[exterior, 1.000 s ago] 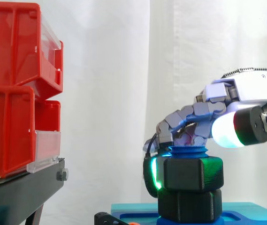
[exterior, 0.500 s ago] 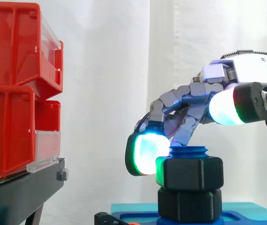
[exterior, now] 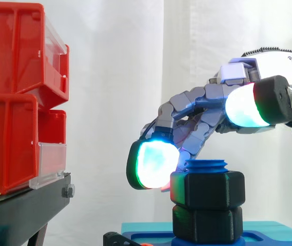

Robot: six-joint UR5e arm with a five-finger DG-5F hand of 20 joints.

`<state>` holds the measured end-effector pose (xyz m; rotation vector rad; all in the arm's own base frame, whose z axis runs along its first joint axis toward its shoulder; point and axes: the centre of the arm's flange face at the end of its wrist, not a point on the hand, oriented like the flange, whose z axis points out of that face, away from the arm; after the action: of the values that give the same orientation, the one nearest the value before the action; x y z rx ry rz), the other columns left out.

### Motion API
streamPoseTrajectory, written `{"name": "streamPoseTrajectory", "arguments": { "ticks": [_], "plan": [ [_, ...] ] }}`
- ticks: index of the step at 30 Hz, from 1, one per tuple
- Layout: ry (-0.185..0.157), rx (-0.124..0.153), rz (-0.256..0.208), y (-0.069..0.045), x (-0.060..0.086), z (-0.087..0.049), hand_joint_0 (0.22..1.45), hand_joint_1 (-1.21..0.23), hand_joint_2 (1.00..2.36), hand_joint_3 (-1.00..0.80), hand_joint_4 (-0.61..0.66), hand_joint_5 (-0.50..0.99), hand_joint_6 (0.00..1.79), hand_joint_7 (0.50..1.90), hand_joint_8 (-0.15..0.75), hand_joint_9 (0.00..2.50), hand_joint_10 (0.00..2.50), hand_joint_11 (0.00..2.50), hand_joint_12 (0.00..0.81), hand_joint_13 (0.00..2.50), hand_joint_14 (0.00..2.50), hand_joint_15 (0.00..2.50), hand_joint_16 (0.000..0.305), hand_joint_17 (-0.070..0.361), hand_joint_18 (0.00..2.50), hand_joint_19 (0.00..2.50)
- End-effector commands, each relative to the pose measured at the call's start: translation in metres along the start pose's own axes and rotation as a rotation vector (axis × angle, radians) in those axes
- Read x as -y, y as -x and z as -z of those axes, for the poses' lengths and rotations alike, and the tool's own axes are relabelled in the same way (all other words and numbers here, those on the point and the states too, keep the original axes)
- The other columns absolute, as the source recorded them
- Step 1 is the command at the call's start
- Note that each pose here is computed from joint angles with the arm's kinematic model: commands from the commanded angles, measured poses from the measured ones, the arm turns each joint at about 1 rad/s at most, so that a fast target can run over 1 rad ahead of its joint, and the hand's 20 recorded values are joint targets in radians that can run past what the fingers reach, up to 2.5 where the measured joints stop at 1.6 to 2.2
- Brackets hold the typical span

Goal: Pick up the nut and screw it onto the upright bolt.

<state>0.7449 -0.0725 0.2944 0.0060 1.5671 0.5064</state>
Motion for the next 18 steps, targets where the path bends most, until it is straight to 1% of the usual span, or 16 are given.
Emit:
{"name": "streamPoseTrajectory", "arguments": {
  "ticks": [1,6,9,11,13,15,16,17,18],
  "plan": [
    [0.002,0.002,0.001,-0.001,-0.003,-0.002,0.47,-0.19,1.00,-0.50,0.25,-0.12,0.50,0.80,0.259,0.76,0.00,0.00,0.306,0.35,0.00,0.00,0.034,0.077,0.03,0.00],
    [0.009,0.022,0.006,0.001,-0.004,-0.004,0.47,-0.19,1.00,-0.50,0.25,-0.12,0.50,0.80,0.262,0.76,0.00,0.00,0.309,0.34,0.00,0.00,0.034,0.077,0.00,0.00],
    [0.011,0.029,0.007,0.002,-0.005,-0.005,0.47,-0.19,1.00,-0.50,0.26,-0.12,0.50,0.81,0.263,0.75,0.00,0.00,0.309,0.34,0.00,0.00,0.034,0.078,0.00,0.00],
    [0.008,0.020,0.006,-0.003,-0.003,-0.003,0.47,-0.19,1.00,-0.50,0.26,-0.11,0.50,0.82,0.265,0.76,0.00,0.00,0.309,0.34,0.00,0.00,0.035,0.078,0.00,0.00],
    [0.007,0.022,0.006,-0.004,-0.002,-0.002,0.47,-0.19,1.00,-0.50,0.27,-0.11,0.50,0.83,0.268,0.76,0.00,0.00,0.308,0.34,0.00,0.00,0.034,0.077,0.01,0.00],
    [0.005,0.010,0.003,-0.011,-0.001,0.000,0.47,-0.19,1.00,-0.50,0.28,-0.10,0.50,0.85,0.273,0.77,0.00,0.00,0.307,0.34,0.00,0.00,0.034,0.077,0.01,0.00],
    [0.004,0.008,0.002,-0.012,-0.001,0.001,0.47,-0.19,1.00,-0.50,0.28,-0.10,0.50,0.85,0.271,0.77,0.00,0.00,0.306,0.35,0.00,0.00,0.034,0.076,0.02,0.00],
    [0.000,-0.002,-0.002,-0.019,0.001,0.004,0.47,-0.19,1.00,-0.50,0.28,-0.10,0.50,0.86,0.270,0.77,0.00,0.00,0.304,0.35,0.00,0.00,0.034,0.076,0.02,0.00],
    [0.002,0.002,0.001,-0.020,0.001,0.004,0.47,-0.19,1.00,-0.50,0.29,-0.10,0.50,0.87,0.270,0.78,0.00,0.00,0.304,0.35,0.00,0.00,0.034,0.076,0.02,0.00]
  ]
}}
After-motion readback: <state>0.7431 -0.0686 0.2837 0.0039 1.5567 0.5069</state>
